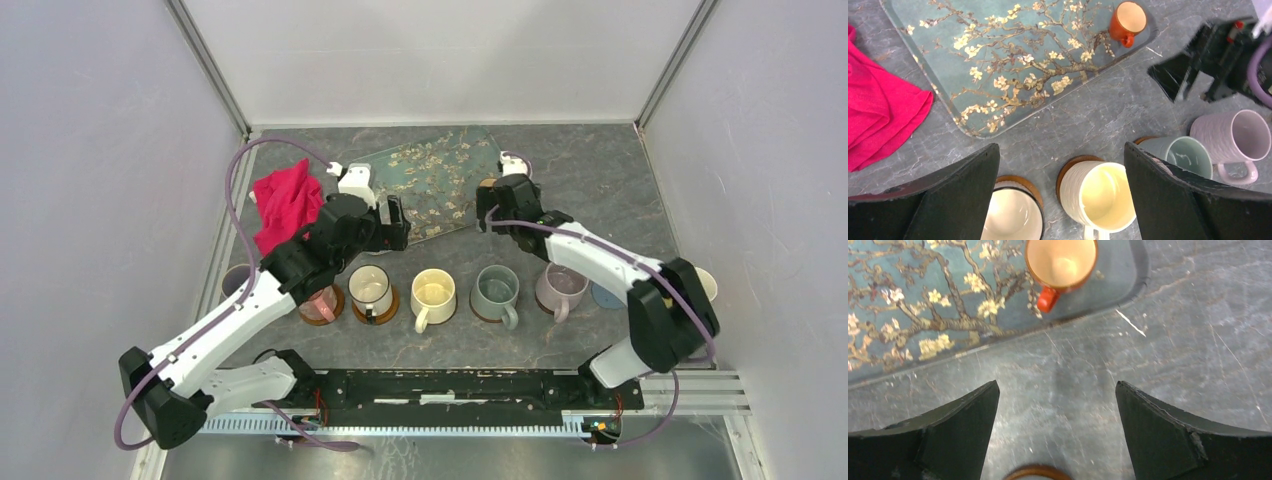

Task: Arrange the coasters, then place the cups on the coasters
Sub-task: Move the cup to the tray, then pick up the cup from the tray.

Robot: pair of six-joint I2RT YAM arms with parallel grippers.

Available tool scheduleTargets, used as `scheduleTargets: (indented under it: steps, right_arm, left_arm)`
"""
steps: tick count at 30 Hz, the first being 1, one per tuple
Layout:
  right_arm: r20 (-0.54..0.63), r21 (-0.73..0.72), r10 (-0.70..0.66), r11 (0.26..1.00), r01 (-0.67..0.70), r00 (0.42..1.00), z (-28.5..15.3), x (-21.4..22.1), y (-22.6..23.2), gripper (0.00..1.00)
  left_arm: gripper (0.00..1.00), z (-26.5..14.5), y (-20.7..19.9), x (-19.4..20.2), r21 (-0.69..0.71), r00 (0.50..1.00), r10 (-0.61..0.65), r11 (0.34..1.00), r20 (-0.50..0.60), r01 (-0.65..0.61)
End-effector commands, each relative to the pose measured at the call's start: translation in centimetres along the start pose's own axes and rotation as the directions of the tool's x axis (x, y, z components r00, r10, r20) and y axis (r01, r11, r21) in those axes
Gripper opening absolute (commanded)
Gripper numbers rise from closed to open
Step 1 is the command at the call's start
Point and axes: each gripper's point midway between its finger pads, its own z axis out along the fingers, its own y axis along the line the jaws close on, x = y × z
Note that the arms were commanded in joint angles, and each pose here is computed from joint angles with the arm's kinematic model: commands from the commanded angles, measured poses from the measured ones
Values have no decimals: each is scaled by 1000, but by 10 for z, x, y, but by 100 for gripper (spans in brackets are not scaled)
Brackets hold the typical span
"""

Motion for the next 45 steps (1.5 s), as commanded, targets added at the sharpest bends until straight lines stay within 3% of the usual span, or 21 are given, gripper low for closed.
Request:
scheduleTargets:
  steps: [1,10,32,45]
  right_arm:
    - [122,13,93,995,-96,988,21,-44,17,93]
    - [133,62,126,989,-135,983,56,-49,23,86]
    - [133,199,152,964,-177,979,103,-41,8,54]
    - [110,191,156,966,-175,982,118,-33,7,45]
  left_arm:
    - [100,-10,8,2,1,999,29,1000,33,-29]
    - [100,-18,26,6,-41,995,51,998,87,-48]
    - [100,-15,30,14,-42,994,60,998,95,-56]
    - [100,-10,30,20,-44,995,66,997,78,-63]
